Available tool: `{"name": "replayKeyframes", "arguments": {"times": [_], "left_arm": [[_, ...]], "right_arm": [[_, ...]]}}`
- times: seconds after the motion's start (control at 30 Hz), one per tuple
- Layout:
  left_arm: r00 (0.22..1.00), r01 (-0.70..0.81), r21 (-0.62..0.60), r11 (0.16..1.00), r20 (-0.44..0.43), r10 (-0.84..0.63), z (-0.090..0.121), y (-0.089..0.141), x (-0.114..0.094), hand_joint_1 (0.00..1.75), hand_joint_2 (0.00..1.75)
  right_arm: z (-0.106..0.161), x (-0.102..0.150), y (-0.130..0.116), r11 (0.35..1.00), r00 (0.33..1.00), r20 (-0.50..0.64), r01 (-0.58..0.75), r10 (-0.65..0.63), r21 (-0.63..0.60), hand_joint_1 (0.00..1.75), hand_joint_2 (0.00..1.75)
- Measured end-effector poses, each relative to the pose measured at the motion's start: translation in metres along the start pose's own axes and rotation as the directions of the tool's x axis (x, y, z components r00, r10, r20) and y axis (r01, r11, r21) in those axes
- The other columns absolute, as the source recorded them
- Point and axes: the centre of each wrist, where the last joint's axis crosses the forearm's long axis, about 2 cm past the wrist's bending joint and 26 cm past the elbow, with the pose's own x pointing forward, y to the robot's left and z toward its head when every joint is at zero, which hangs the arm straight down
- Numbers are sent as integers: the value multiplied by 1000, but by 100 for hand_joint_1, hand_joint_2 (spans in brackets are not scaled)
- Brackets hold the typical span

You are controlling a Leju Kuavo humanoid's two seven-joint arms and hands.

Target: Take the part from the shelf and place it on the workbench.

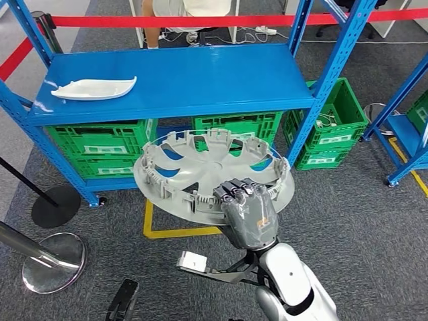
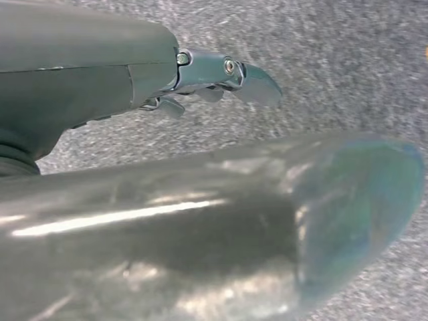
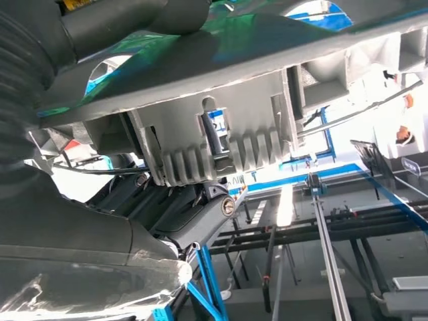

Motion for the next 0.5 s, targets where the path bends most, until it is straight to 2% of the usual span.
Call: {"name": "replayKeyframes", "arguments": {"times": [0.5], "left_arm": [[1000, -8, 8, 1000, -21, 8, 1, 4, -5, 0, 0]], "right_arm": [[-12, -1, -2, 1000, 1000, -14, -4, 4, -18, 175, 175]]}}
